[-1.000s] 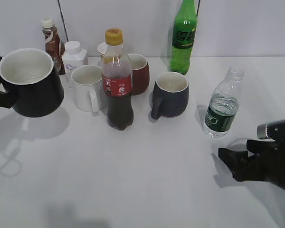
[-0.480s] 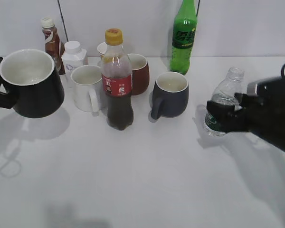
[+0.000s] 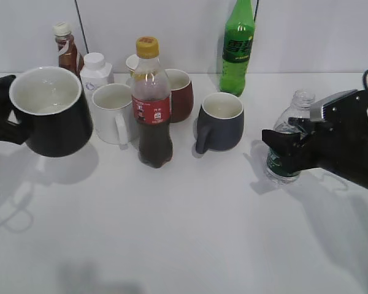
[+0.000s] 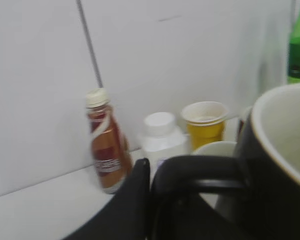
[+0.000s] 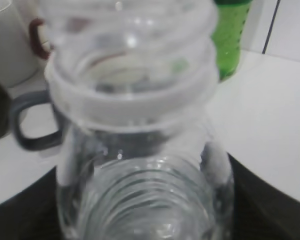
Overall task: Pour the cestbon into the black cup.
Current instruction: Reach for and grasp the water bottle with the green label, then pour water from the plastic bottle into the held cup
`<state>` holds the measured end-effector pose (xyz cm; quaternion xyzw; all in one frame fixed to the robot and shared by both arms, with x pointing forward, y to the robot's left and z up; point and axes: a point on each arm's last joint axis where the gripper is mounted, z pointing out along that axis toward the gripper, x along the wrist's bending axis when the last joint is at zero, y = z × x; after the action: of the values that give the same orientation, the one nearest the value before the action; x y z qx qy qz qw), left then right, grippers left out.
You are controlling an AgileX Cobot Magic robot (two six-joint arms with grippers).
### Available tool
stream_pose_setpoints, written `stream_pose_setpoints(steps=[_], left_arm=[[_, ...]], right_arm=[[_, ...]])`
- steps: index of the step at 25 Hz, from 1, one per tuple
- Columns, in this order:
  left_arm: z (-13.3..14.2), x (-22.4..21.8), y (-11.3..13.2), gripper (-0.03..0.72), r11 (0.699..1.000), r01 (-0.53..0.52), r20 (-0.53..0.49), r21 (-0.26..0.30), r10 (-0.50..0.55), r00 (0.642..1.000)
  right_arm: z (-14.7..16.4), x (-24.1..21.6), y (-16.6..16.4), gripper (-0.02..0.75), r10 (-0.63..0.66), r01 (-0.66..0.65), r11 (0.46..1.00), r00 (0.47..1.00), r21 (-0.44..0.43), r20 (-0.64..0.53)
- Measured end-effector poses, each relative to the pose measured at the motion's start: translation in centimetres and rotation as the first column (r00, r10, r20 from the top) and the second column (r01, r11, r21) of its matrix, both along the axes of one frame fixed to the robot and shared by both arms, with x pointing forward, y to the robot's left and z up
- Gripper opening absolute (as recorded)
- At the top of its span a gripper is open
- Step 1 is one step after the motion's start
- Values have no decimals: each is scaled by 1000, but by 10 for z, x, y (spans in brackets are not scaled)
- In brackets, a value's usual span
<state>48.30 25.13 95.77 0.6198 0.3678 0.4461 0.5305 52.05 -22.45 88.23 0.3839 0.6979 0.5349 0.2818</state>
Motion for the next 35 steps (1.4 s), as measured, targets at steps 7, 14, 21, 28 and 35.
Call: stream_pose_setpoints(steps=[7, 14, 21, 28, 35], left_arm=[[4, -25, -46, 44, 983, 168, -178, 68, -154, 972], [-1, -46, -90, 44, 947, 313, -322, 72, -275, 906], [11, -41, -122, 44, 921, 380, -373, 81, -326, 869], [17, -36, -127, 44, 918, 384, -426, 102, -308, 851], [18, -36, -129, 44, 926, 372, -429, 62, -311, 848]], right_arm=[[56, -22, 24, 498, 53, -40, 984, 996, -171, 73], [89, -55, 72, 498, 201, -125, 897, 970, -423, 138], [102, -60, 103, 498, 356, -193, 763, 922, -617, 151], [111, -56, 109, 498, 465, -186, 642, 866, -744, 185], [111, -56, 109, 498, 549, -156, 530, 812, -833, 198]])
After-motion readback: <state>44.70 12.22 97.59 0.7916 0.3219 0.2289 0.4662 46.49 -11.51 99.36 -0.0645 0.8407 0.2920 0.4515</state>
